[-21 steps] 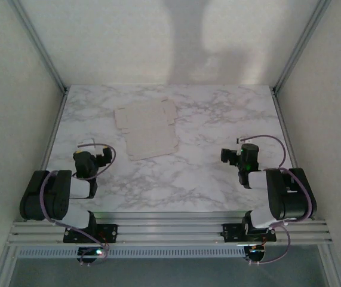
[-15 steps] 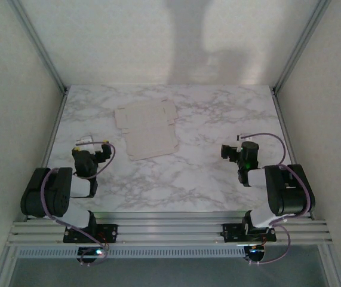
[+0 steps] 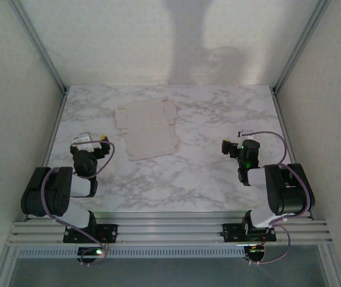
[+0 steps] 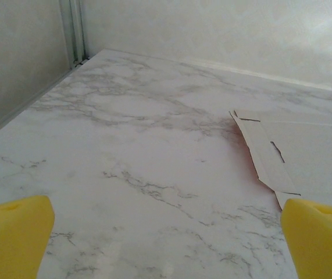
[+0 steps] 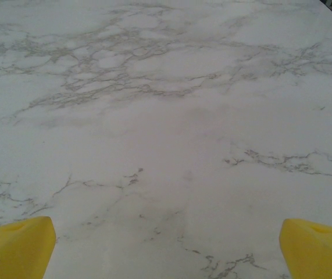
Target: Fold the paper box
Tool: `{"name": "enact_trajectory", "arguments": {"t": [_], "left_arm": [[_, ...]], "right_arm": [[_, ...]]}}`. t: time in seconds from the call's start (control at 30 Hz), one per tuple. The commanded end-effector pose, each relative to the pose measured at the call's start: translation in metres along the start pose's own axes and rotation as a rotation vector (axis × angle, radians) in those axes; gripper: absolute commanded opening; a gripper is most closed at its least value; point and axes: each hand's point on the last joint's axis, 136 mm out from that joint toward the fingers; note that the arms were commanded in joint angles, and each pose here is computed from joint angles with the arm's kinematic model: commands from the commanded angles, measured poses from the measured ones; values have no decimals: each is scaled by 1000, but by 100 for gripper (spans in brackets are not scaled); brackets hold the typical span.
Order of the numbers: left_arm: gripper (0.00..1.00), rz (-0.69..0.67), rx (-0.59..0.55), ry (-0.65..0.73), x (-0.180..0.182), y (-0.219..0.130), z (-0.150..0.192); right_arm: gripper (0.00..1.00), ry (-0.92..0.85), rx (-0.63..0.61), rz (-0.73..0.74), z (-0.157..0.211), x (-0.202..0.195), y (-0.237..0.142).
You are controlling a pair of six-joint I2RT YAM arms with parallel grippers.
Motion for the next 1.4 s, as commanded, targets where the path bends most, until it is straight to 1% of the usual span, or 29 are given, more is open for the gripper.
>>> {"name": "enact_trajectory", "arguments": {"t": [0.0,0.6,0.7,0.73,0.8,0.87,0.9,0.93,1.07,1.2,1.3,1.37], "left_arm": [[99,-11,-62,-27,-1,5,-18],[99,-12,-63,-28,0,4,-18],[99,39,-77,-7,-9,1,-21],[99,32,-86,-6,-9,-2,-24],[99,-32,-100,-21,-1,-6,-36],[99,-124,-79,-59,11,-7,-47],[99,-143,-69,-71,14,-7,-51],[99,-146,-71,-80,13,-10,-59],[100,-154,-89,-191,10,-26,-87],[99,-154,-45,-329,9,-36,-99],[99,-48,27,-378,-11,-37,-100],[99,29,92,-410,-26,-37,-98]], "right_arm": [[99,-9,-55,30,-17,-5,5],[99,-8,-58,30,-17,-6,4],[99,-18,-74,3,-18,-1,1],[99,-21,-84,-7,-20,0,-2],[99,-32,-85,-10,-27,3,-9],[99,-40,-52,2,-39,6,-16],[99,-42,-38,2,-45,10,-20],[99,-38,-40,-14,-60,17,-26],[99,-24,-2,-119,-87,58,-53],[99,55,75,-188,-101,95,-68],[99,70,128,-239,-103,131,-71],[99,33,156,-265,-99,161,-68]]}}
Point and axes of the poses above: each hand's point on the last joint's axis, 136 mm out from that joint toward the fingers, its own y axis out along the fingers, its own x axis along the line the jaws close on, z = x × y, and after that the axes turned 6 degrees about y, right-handed
